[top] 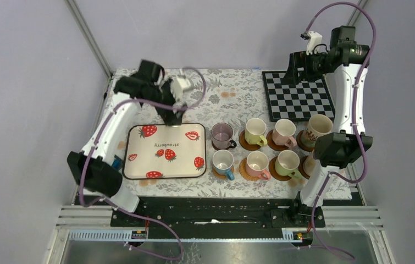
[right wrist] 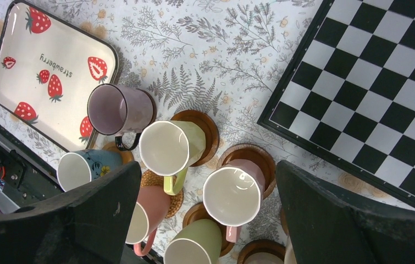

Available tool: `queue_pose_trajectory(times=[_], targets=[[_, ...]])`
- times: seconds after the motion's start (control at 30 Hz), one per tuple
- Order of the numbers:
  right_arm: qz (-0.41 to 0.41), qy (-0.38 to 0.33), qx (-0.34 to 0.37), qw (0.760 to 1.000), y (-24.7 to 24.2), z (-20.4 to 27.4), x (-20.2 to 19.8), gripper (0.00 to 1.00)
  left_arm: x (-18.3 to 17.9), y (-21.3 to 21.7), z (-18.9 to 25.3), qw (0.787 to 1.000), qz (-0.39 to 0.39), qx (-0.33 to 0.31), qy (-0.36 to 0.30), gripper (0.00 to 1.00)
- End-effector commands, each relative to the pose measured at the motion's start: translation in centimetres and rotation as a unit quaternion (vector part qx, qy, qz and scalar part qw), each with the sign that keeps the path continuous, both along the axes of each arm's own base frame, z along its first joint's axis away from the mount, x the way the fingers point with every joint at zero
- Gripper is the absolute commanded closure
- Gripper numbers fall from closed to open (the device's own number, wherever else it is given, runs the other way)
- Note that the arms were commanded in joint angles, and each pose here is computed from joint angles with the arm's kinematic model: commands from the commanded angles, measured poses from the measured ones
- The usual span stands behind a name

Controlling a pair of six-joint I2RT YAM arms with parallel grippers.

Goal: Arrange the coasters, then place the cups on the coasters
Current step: Reset both arms

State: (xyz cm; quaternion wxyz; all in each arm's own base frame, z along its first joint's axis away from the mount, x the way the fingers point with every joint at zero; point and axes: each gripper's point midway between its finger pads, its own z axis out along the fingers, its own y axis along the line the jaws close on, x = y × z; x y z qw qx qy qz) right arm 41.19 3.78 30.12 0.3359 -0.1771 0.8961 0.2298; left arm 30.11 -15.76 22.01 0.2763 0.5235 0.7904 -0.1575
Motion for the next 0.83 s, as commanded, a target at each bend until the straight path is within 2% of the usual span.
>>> queue_pose_trajectory(times=[0.0, 0.1, 0.2, 0.3, 0.4, 0.63, 0.8], targets=[[0.012, -0.021, 0.002, 1.000, 0.1, 1.8, 0.3, 0.02, 6.0, 0.8, 6.4, 0.984, 0.140, -0.110, 0.025, 0.01], [-0.008, -0.026, -0.002, 1.000, -0.7, 1.8, 1.0, 0.02, 10.0, 3.7, 9.3, 0.958, 0.236, -0.158, 0.043, 0.01], [-0.031, -0.040, 0.000, 0.999, -2.2, 2.6, 1.6, 0.02, 12.8, 8.3, 10.0, 0.920, 0.328, -0.203, 0.067, 0.01], [-0.064, -0.042, 0.000, 0.997, -4.7, 2.6, 1.9, 0.02, 14.3, 13.5, 9.0, 0.886, 0.412, -0.206, 0.058, 0.01], [-0.091, -0.027, 0.002, 0.995, -7.2, 1.7, 1.6, 0.02, 14.3, 16.5, 7.6, 0.858, 0.468, -0.202, 0.066, 0.01], [-0.128, -0.003, -0.010, 0.992, -11.0, -0.4, 0.5, 0.02, 13.5, 18.7, 4.7, 0.838, 0.517, -0.168, 0.051, 0.01], [-0.126, -0.003, -0.010, 0.992, -11.0, -0.6, 0.4, 0.02, 13.8, 19.2, 4.7, 0.831, 0.530, -0.164, 0.041, 0.01]])
